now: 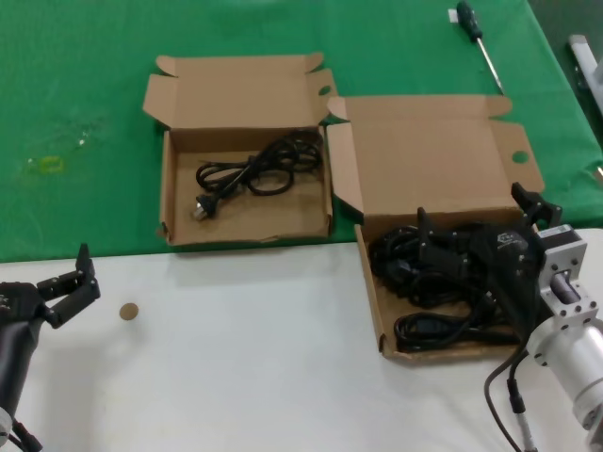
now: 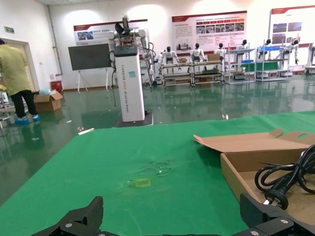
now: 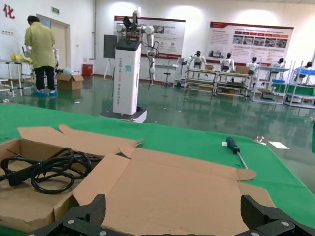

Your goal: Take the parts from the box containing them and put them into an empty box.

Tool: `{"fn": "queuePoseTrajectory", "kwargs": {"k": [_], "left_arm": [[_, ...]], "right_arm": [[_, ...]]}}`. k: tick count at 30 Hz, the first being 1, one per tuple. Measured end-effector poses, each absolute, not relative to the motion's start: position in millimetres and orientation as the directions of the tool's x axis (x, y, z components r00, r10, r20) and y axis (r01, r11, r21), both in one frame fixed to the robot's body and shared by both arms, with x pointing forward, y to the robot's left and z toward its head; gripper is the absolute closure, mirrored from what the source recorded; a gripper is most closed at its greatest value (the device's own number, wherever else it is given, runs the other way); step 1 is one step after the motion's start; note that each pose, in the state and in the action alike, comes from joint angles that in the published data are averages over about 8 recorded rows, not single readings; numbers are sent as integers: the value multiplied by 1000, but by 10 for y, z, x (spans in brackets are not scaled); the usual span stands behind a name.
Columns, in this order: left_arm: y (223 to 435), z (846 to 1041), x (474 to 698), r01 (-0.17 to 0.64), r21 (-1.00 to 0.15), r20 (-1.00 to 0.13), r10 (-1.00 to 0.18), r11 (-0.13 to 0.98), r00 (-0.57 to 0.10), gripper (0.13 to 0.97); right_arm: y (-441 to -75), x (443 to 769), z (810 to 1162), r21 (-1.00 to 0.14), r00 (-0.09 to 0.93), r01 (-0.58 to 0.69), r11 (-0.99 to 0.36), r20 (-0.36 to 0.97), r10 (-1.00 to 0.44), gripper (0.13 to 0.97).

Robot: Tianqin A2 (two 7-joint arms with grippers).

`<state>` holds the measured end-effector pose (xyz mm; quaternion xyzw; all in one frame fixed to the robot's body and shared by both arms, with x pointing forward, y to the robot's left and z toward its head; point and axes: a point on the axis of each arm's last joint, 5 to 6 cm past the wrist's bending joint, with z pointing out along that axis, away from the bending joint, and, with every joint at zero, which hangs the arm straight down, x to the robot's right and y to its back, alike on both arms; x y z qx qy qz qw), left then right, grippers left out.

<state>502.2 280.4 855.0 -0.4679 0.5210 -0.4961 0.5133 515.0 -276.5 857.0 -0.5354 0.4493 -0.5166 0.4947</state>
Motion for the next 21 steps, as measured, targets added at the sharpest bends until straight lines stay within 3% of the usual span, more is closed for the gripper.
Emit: {"fn": "queuePoseTrajectory", "kwargs": {"k": [21], "left_arm": [[2804, 8550, 5022, 22, -997, -71, -997, 70, -35, 132]], "right_arm": [[-2765, 5150, 8570, -994, 63, 30, -107, 109, -992, 130]]}}
